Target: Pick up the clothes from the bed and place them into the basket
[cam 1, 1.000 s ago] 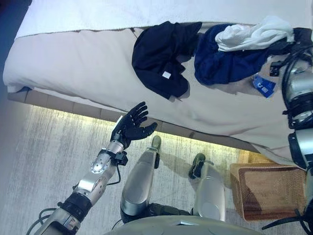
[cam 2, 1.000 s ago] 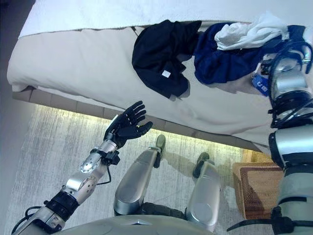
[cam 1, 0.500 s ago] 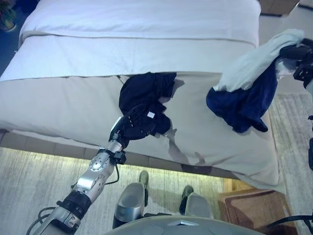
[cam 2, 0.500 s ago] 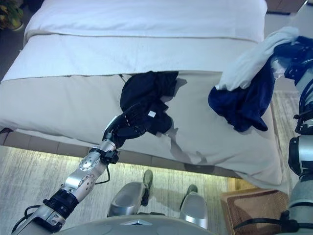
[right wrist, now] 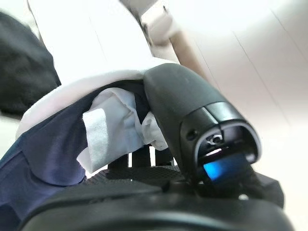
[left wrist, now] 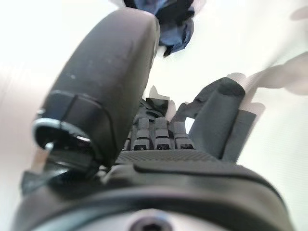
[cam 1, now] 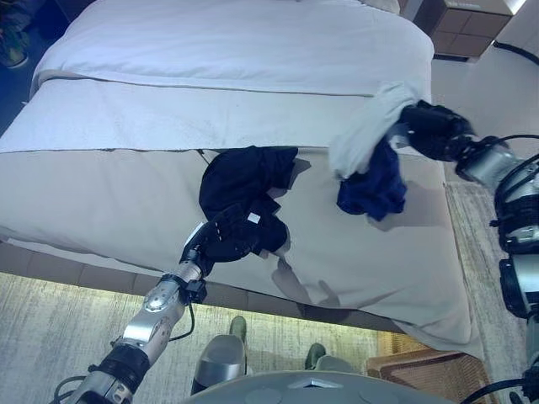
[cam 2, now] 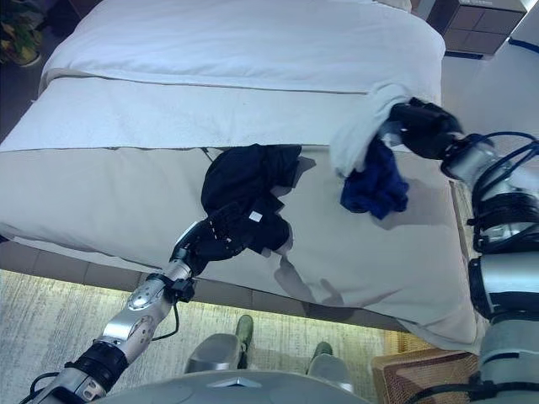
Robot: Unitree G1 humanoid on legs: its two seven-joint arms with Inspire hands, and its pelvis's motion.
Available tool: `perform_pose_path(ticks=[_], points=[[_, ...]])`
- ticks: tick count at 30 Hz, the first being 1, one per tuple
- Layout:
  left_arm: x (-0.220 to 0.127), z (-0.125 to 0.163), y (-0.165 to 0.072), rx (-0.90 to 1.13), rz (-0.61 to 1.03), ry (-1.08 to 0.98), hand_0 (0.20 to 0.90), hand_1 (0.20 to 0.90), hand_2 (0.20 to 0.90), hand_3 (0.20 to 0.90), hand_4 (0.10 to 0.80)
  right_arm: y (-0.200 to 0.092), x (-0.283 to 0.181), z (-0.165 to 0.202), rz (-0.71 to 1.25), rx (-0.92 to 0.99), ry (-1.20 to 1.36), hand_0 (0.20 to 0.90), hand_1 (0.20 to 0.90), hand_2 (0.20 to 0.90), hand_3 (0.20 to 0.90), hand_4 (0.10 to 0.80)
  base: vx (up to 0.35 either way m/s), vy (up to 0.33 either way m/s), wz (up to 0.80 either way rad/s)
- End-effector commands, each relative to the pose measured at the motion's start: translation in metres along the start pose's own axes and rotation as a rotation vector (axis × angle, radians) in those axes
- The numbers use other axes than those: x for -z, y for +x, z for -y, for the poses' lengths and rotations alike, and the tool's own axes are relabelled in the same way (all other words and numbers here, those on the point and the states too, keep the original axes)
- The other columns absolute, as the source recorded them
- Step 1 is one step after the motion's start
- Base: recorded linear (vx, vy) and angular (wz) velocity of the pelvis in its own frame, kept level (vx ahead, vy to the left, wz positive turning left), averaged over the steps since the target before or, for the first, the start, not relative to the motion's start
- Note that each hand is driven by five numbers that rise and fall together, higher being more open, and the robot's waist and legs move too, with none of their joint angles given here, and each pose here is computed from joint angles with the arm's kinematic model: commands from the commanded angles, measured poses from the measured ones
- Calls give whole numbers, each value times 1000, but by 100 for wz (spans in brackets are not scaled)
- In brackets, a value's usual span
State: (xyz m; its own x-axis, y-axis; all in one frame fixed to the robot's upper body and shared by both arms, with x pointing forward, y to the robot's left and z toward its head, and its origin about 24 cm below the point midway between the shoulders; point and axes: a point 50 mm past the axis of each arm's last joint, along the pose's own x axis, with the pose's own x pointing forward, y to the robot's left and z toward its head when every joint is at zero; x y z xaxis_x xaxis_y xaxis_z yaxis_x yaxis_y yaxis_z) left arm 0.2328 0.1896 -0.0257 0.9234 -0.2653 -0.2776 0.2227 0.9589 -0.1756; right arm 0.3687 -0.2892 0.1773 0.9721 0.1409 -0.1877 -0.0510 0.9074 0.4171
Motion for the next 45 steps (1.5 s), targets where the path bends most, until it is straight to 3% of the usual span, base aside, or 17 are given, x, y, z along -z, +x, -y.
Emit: perform_pose_path(ticks=[1,7,11,19,24,31,38,45], points=[[-13,0,-1,27,131,34,900,900,900,900,800,4,-25,-49,137,-237,68,300,300,300,200,100,0,0,0],[-10,-7,-5,5,125,35,900,900,900,900,800,7,-19,-81,169,-336,111,300,300,300,200,100,21,-21,-1],[-7,-9,-6,-10,120,33,900,900,900,900,800,6,-12,-75,163,-302,146,300,300,300,200,100,39,-15,2],[-10,-15,-8,-55,128,34,900,900,900,900,800,-6,59,-4,-26,-113,199,300,300,300,200,100,22,-8,0],[-20,-17,-4,-100,155,35,900,900,900,900,800,-30,107,49,-152,34,103,300,300,300,200,100,-4,-18,-2],[-28,-16,2,-126,175,47,900,900,900,900,800,-64,161,87,-338,157,6,300,300,300,200,100,-29,-34,-12],[-32,-9,8,-107,182,62,900,900,900,900,800,-77,175,113,-370,351,-53,300,300,300,200,100,-12,-11,-10],[-35,-6,11,-103,182,59,900,900,900,900,800,-85,159,136,-307,613,-184,300,300,300,200,100,-5,2,-7]])
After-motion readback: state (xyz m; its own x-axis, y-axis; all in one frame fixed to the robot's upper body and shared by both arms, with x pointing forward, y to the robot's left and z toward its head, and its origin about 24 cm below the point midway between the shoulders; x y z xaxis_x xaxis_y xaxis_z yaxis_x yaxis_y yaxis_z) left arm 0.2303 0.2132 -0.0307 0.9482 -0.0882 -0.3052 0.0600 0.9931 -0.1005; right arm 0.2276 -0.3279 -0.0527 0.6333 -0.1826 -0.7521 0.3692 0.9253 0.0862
